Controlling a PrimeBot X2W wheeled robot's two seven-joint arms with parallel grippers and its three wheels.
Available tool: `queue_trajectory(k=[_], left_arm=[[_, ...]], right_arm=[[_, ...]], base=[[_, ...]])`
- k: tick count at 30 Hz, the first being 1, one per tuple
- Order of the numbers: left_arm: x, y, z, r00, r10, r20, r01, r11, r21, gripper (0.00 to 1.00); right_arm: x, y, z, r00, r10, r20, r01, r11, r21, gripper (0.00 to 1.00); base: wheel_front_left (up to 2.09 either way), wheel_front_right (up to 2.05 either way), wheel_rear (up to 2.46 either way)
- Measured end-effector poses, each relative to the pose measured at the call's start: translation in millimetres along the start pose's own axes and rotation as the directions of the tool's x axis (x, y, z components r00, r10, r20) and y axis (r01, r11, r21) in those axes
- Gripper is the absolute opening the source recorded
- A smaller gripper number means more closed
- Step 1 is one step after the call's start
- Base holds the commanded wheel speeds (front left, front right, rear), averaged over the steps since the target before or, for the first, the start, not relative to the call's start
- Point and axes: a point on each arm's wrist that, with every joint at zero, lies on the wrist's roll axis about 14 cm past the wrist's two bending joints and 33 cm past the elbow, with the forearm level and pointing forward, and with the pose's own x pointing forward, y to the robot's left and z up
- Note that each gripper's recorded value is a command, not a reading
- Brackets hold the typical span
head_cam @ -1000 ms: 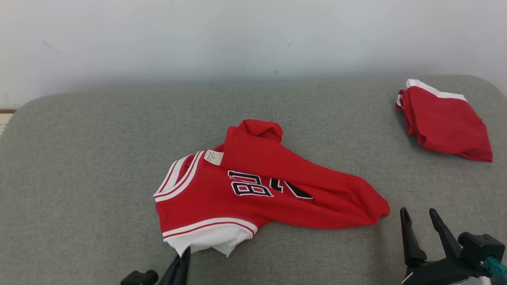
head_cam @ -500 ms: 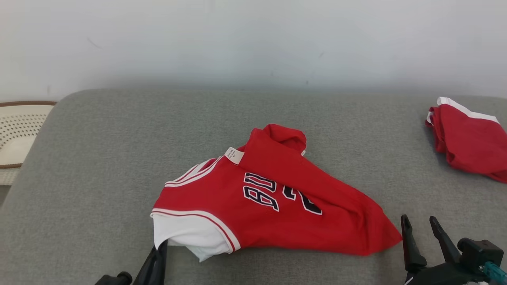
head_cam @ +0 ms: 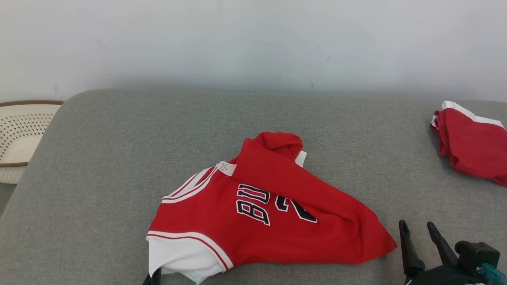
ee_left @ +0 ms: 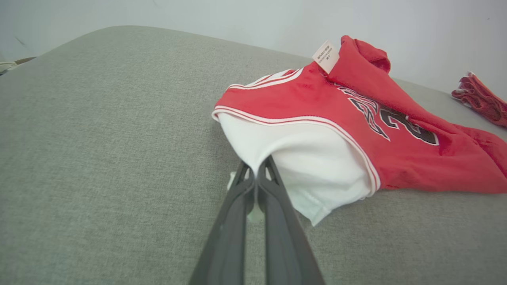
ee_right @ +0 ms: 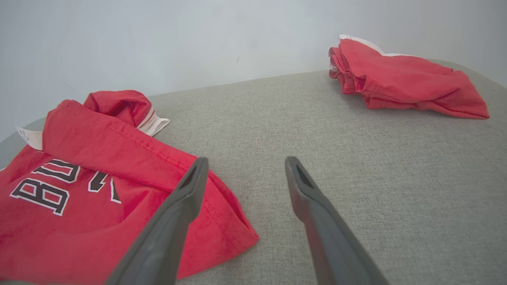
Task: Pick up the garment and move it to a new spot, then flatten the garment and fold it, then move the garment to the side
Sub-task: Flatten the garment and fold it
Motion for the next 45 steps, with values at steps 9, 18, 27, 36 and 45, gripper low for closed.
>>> queue_trajectory(k=[9,18,27,36,45], left_arm=[[1,10,4,0.999,0.040,0.034,-0.040,0.999,-0.005,1.00],[4,13,34,0.990,0.059,0.130,-0.060,0.998,0.000,1.00],[5,16,58,0.974,0.077,0.211,-0.084,0.996,0.023,1.00],[5,17,61,0.972,0.077,0.221,-0.091,0.994,0.053,1.00],[8,21,61,0.971,0.086,0.223,-0.109,0.990,0.094,1.00]], right_arm=[[-2,-5,3,1.000,-0.013,0.015,0.013,1.000,-0.003,1.00],[-4,-4,8,0.999,-0.009,0.036,0.009,1.000,-0.003,1.00],[-11,-13,17,0.996,-0.038,0.080,0.038,0.999,-0.003,1.00],[-22,-25,27,0.988,-0.083,0.127,0.083,0.997,-0.001,1.00],[-32,-27,34,0.984,-0.090,0.156,0.092,0.996,-0.003,1.00]], base=[[0.00,0.00,0.00],[0.00,0.00,0.00],[0.00,0.00,0.00],[0.00,0.00,0.00],[0.00,0.00,0.00]])
